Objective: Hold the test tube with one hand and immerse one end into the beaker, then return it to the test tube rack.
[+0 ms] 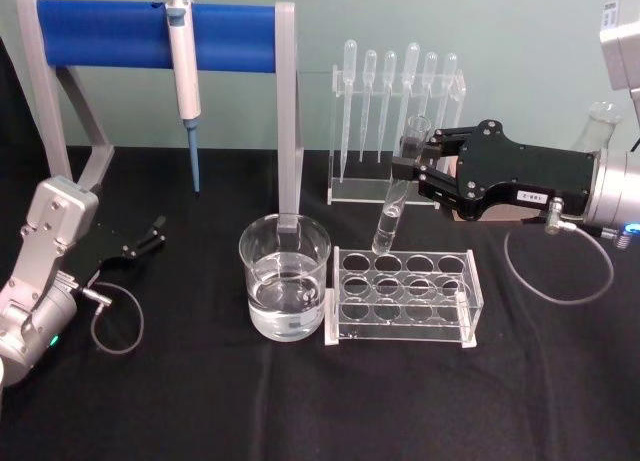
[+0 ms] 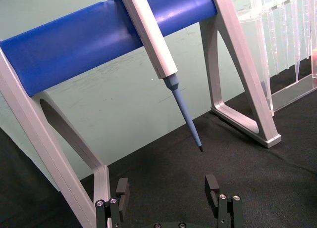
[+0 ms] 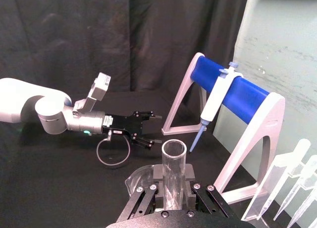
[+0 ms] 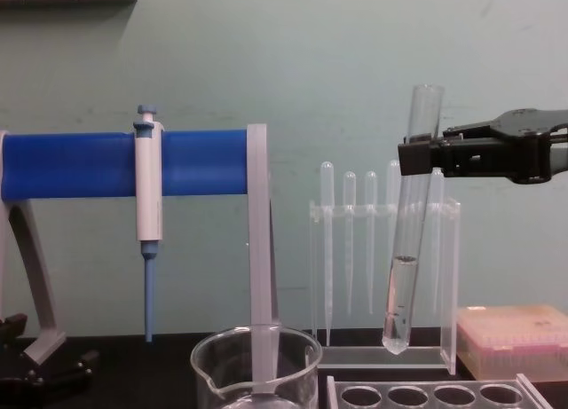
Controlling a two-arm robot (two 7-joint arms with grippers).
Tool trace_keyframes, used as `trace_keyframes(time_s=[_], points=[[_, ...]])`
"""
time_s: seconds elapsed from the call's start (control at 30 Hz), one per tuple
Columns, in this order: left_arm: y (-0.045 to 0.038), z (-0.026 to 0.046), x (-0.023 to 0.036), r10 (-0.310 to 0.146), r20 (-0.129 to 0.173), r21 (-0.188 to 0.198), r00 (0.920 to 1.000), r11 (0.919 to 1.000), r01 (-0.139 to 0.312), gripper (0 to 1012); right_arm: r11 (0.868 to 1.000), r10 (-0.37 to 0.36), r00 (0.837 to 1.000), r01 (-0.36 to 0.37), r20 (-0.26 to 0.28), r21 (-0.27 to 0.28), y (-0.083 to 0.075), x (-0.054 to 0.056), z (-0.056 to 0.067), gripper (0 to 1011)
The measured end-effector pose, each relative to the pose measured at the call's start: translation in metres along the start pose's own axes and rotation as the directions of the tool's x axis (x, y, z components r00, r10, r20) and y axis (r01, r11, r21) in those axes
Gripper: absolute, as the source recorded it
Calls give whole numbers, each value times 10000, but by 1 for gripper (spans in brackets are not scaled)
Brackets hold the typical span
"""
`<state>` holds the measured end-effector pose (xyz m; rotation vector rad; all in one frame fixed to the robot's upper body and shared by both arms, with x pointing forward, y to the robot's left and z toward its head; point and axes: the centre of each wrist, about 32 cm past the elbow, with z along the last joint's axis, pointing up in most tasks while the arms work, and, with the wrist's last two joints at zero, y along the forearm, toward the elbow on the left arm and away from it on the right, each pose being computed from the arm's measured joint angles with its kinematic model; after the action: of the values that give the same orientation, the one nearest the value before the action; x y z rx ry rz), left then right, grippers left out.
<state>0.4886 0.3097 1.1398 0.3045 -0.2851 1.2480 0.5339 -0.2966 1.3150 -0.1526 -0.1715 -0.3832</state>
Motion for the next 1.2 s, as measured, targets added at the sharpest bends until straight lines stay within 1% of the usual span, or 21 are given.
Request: trace_keyframes(time_s=[1.2], points=[[0,0,0,-1,0,0,10000,10000,1,1000,10000,-2,10000,2,0,0,0,0,0,238]])
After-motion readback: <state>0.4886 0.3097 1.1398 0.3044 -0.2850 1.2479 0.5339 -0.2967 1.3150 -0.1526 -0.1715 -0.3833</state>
